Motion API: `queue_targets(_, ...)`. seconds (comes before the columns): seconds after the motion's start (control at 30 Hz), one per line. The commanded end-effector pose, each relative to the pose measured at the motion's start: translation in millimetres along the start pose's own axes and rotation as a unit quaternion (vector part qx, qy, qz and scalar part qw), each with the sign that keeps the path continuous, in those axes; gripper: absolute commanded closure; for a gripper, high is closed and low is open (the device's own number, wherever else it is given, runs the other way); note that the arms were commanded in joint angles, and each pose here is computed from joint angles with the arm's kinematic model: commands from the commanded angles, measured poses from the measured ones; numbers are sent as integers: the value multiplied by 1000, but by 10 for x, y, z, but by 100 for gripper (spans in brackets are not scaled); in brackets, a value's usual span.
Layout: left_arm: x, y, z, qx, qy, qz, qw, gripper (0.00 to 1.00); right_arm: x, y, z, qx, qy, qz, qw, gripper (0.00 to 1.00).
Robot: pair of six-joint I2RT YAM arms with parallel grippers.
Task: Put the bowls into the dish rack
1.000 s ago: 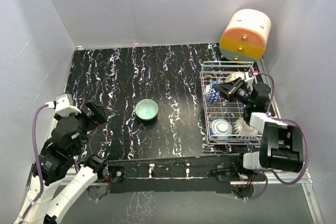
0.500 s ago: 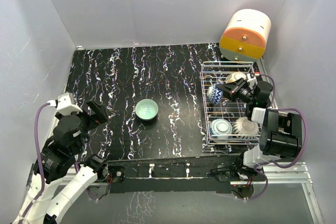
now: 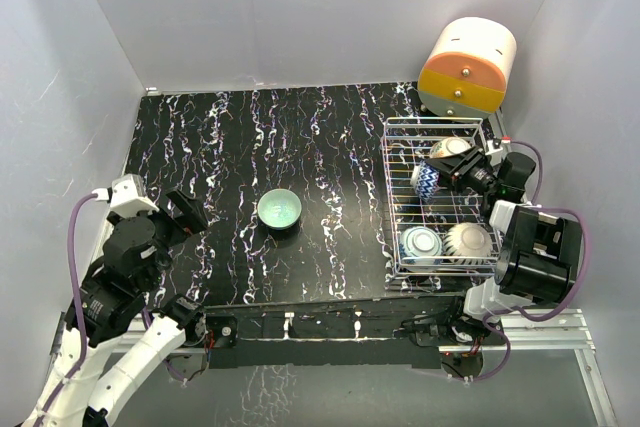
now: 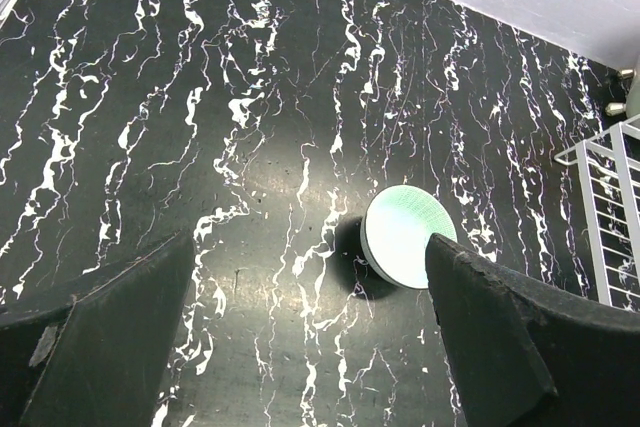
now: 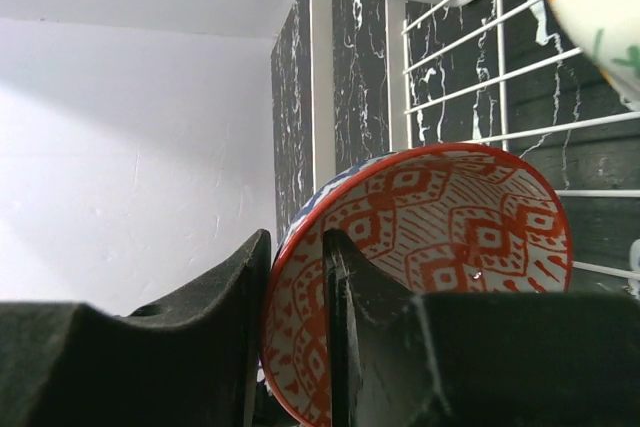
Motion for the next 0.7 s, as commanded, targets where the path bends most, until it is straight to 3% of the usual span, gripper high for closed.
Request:
queue_targets(0.0,-51,-6,-76,-6,-2,12,1000,3,-460,-87,109,0,47,88,995,74)
queue_targets(0.2,-68,7,-77,-2,0,14,1000,3,-258,-104,126,9,44,-6,999,90)
queue_targets(0.67,-137,76,-78,2,-1,22,1000,3,76,159,157,17,86,-75,993,90)
Point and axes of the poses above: each gripper's point midway between its finger pads, its own y axis out along the fingers, its own x axis along the line the jaws close on, z = x × y, the point moved 9 cm from there along -y, back along the fingers, and after that the axes turned 3 degrees about y, right-handed, at the moved point
